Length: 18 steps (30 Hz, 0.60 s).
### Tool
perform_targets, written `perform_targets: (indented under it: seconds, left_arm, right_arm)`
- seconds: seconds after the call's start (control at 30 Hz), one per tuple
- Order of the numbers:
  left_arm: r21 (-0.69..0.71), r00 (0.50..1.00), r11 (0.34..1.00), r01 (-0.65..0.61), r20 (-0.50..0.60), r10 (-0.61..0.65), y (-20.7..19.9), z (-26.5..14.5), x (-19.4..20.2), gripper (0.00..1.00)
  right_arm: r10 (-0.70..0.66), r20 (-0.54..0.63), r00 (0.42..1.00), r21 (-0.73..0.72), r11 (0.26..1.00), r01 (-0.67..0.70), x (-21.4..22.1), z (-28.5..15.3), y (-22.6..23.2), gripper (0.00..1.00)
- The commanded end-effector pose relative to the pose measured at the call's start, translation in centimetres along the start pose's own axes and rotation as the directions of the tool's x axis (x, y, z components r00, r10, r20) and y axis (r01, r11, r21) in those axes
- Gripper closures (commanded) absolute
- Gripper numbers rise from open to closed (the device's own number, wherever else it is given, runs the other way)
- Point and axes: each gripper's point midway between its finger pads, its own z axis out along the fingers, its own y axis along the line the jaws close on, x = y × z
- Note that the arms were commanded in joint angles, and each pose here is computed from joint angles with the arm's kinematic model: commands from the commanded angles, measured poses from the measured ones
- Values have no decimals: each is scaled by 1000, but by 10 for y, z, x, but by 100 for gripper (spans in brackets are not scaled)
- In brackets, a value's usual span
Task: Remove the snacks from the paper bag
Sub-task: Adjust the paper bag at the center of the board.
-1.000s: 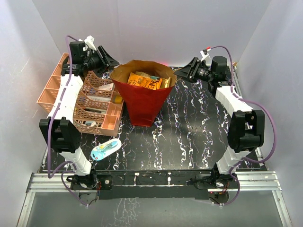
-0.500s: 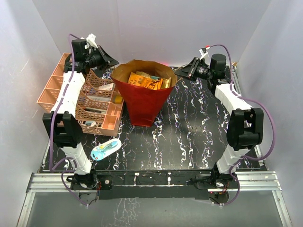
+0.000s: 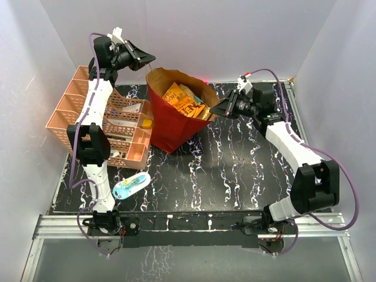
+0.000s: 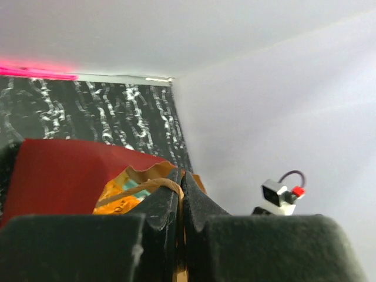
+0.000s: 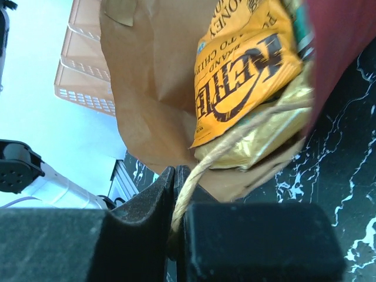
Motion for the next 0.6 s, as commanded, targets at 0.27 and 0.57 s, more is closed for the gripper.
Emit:
perform_targets:
  seconds: [0.27, 0.57]
  left_arm:
    - [457, 974, 875, -163, -66, 216, -172, -36, 70, 100]
    - [503, 940, 851, -151, -192, 281, -181, -51, 163, 100]
  right_arm:
    - [-14, 9, 1000, 36, 999, 14, 83, -18, 34, 92]
    - [15, -41, 999, 198, 980, -6, 127, -58, 3, 84]
